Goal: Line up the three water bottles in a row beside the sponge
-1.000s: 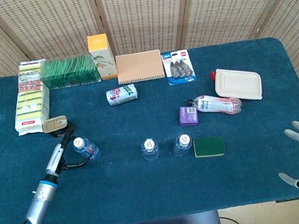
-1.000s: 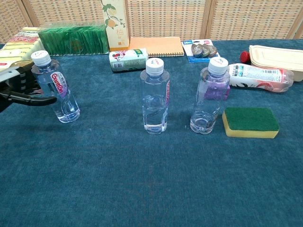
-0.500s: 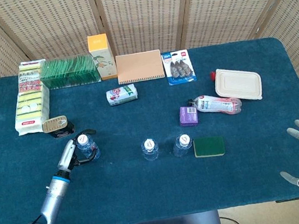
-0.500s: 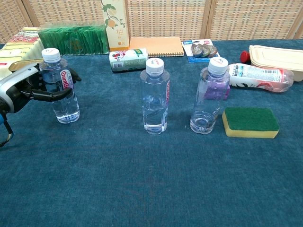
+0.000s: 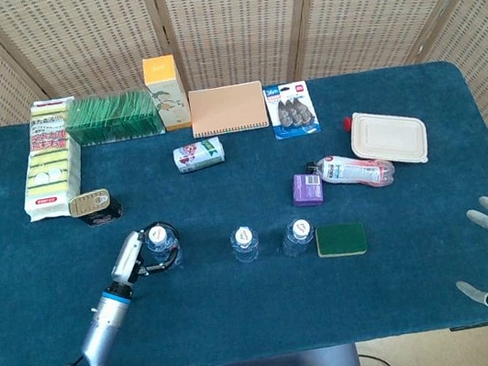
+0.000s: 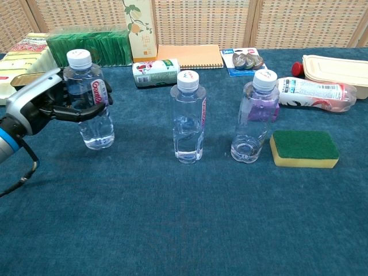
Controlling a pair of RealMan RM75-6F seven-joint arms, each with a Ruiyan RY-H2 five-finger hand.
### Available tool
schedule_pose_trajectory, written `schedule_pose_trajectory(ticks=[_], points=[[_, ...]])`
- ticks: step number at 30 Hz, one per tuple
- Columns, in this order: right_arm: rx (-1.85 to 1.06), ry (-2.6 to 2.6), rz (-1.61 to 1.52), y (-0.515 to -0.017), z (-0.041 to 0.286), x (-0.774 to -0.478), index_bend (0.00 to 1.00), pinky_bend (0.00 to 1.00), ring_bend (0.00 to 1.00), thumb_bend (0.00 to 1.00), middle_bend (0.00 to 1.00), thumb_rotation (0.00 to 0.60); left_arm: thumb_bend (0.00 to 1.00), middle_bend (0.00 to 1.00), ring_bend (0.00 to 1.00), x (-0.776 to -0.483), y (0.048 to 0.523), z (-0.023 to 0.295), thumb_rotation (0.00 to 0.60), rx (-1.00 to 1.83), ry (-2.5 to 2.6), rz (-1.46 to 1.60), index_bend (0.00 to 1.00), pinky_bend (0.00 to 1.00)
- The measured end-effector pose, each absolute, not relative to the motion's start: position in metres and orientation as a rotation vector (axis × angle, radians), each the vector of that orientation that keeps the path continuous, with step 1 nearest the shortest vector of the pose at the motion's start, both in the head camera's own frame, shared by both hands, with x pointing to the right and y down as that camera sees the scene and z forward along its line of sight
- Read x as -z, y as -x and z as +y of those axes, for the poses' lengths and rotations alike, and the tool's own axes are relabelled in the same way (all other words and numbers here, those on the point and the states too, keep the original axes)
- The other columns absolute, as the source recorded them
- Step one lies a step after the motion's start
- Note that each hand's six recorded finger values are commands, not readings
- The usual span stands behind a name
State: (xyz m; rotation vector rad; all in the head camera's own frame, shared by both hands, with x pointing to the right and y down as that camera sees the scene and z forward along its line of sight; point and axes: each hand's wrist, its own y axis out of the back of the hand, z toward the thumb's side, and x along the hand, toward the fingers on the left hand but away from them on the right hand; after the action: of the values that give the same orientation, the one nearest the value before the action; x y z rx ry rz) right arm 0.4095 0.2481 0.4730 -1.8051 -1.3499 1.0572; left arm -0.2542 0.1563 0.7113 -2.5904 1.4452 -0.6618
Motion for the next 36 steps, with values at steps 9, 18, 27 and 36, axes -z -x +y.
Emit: schedule_pose_trajectory(ticks=[9,18,27,36], points=[[-1.055,1.802,-1.36,-0.412,0.247,-0.471,0.16,0.0,0.02,0.0,0.08,0.6,0.48,0.54,0.44,-0.716,0.207,0.155,0.6,0.629,2.64,1.359,0.65,0.5],[-1.058,1.796,-1.371,-0.415,0.247,-0.471,0.16,0.0,0.02,0.0,0.08,0.6,0.48,0.54,0.44,-0.725,0.182,0.156,0.6,0.617,2.653,1.337,0.65,0.5],[-1.058,1.802,-1.365,-0.414,0.247,-0.471,0.16,0.0,0.02,0.0,0.08,0.6,0.48,0.54,0.43,-0.734,0.174,0.16,0.6,0.638,2.67,1.312,0.65,0.5],[-1.058,1.804,-1.366,-0.414,0.247,-0.471,0.16,0.0,0.02,0.0,0.08,0.6,0.48,0.32,0.16,-0.741,0.172,0.162,0.6,0.677,2.672,1.283,0.57,0.36]])
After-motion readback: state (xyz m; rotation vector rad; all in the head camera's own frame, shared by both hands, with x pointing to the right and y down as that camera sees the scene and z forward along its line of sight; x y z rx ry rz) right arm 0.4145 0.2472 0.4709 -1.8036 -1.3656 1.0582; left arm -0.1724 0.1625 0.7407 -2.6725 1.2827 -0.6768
